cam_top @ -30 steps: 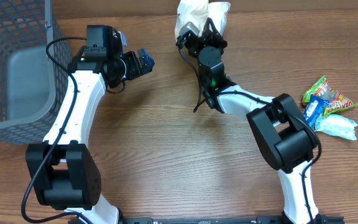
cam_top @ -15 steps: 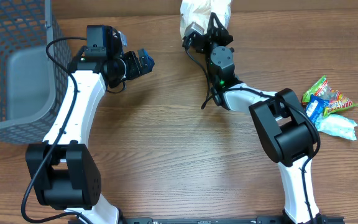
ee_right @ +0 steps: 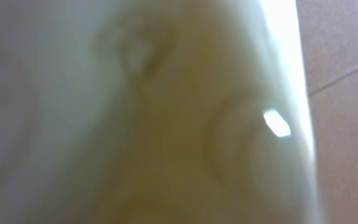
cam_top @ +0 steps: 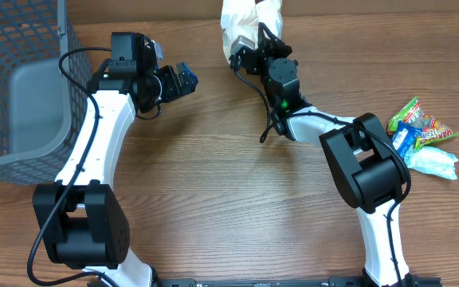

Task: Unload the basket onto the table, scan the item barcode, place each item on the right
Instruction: 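Hold the pastry bag label up at the scanner with the right gripper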

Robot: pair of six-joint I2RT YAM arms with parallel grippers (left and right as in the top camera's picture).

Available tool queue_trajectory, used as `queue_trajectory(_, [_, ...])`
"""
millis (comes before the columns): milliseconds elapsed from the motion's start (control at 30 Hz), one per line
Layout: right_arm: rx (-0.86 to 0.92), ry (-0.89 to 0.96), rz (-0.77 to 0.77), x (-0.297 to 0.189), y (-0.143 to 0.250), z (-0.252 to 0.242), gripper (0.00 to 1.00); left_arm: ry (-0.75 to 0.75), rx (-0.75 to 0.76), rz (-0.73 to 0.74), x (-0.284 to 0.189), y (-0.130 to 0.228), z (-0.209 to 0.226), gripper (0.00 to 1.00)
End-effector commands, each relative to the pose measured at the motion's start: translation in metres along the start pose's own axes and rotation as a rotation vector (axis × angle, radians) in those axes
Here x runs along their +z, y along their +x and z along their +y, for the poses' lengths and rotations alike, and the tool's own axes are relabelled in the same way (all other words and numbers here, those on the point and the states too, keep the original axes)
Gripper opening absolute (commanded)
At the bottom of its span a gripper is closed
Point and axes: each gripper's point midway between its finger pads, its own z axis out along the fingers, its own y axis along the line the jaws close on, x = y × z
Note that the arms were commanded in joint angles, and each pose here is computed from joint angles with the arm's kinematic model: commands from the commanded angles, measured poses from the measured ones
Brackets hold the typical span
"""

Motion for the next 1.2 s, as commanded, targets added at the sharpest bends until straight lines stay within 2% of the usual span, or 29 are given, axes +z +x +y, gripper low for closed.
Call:
queue_trajectory(0, [0.015, 0.017, -0.035, 0.003, -0.007, -0.011, 0.04, -0.011, 0.005, 0.001, 0.001, 0.002, 0.0, 1.0])
queue_trajectory(367, [0.024, 0.066, -0.092, 0.004, -0.018, -0.028, 0.04, -0.011, 0.005, 0.001, 0.001, 0.002, 0.0, 1.0])
queue_trajectory(667, [0.022, 0.064, -0.077, 0.006, -0.014, -0.029, 0.04, -0.011, 0.005, 0.001, 0.001, 0.002, 0.0, 1.0])
queue_trajectory(800, [0.048, 0.117, 0.017, 0.004, -0.001, -0.035, 0.04, -0.011, 0.005, 0.001, 0.001, 0.002, 0.0, 1.0])
queue_trajectory(933, [0.179, 0.223, 0.147, -0.004, 0.01, -0.041, 0.04, -0.011, 0.005, 0.001, 0.001, 0.002, 0.0, 1.0])
queue_trajectory(1167, [0.203, 0.327, 0.292, -0.028, -0.001, -0.031, 0.04, -0.011, 0.005, 0.001, 0.001, 0.002, 0.0, 1.0])
